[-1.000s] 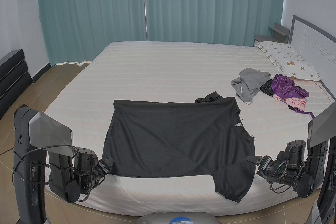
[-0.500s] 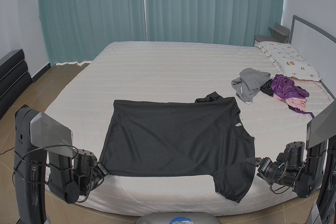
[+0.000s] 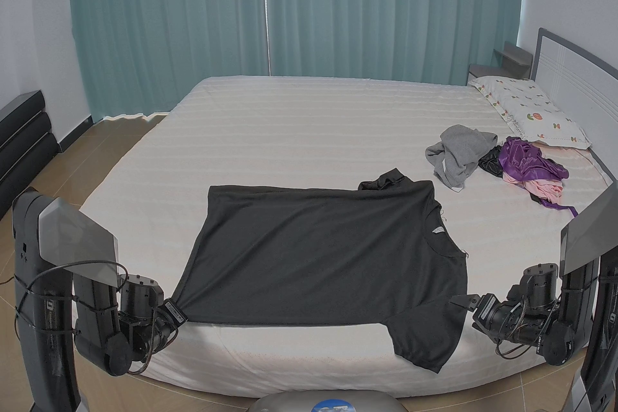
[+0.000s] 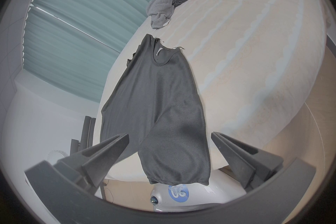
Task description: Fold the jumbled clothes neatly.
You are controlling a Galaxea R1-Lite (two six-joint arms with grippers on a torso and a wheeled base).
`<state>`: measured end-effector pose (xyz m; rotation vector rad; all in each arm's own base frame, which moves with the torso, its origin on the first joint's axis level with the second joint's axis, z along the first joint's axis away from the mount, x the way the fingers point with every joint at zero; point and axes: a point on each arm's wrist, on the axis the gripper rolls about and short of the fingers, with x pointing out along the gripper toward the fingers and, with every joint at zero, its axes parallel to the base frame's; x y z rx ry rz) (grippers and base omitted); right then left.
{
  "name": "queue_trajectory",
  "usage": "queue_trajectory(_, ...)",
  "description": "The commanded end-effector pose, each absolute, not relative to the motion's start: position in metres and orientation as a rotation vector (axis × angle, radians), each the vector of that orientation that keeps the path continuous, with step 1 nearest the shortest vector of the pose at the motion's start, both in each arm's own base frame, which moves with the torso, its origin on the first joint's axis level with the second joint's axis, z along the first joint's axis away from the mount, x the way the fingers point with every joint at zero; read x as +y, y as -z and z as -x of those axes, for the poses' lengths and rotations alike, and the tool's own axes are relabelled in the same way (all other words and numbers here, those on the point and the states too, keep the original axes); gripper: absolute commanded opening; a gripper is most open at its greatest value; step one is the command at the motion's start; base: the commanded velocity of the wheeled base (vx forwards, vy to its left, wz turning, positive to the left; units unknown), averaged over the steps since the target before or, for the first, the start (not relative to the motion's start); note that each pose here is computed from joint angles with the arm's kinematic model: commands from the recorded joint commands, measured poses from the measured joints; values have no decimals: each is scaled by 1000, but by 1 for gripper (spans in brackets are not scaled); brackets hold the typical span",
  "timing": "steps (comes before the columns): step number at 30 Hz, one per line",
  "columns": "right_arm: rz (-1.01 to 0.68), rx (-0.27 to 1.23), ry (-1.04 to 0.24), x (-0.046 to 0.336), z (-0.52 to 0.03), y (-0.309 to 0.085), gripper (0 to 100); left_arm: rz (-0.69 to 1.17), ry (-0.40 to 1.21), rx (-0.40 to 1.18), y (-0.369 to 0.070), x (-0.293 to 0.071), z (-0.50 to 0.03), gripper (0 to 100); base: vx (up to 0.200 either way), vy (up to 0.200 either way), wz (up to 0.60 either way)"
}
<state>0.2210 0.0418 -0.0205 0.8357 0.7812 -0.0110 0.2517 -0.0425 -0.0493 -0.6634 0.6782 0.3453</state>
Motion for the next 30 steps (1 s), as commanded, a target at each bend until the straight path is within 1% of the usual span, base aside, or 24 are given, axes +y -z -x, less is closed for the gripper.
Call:
queue_trajectory(1, -830, 777, 11, 41, -222, 22, 100, 668, -346, 666, 45, -41, -251, 0, 0, 0, 0)
queue_trajectory(8, -767, 800, 30, 35, -224, 34, 100, 668, -345, 672, 48, -42, -253, 0, 0, 0, 0)
queue_trajectory(13, -747, 759, 57, 31, -238, 41, 100, 669, -341, 679, 49, -43, -251, 0, 0, 0, 0)
queue_trajectory(14, -747, 759, 65, 31, -245, 49, 100, 674, -338, 678, 49, -43, -252, 0, 0, 0, 0)
queue_trajectory(16, -755, 737, 74, 27, -253, 53, 100, 680, -339, 673, 48, -42, -253, 0, 0, 0, 0)
queue_trajectory(24, -773, 647, 77, 20, -286, 65, 100, 677, -345, 686, 52, -42, -253, 0, 0, 0, 0)
queue_trajectory(30, -768, 628, 64, 21, -299, 67, 100, 674, -344, 689, 52, -42, -252, 0, 0, 0, 0)
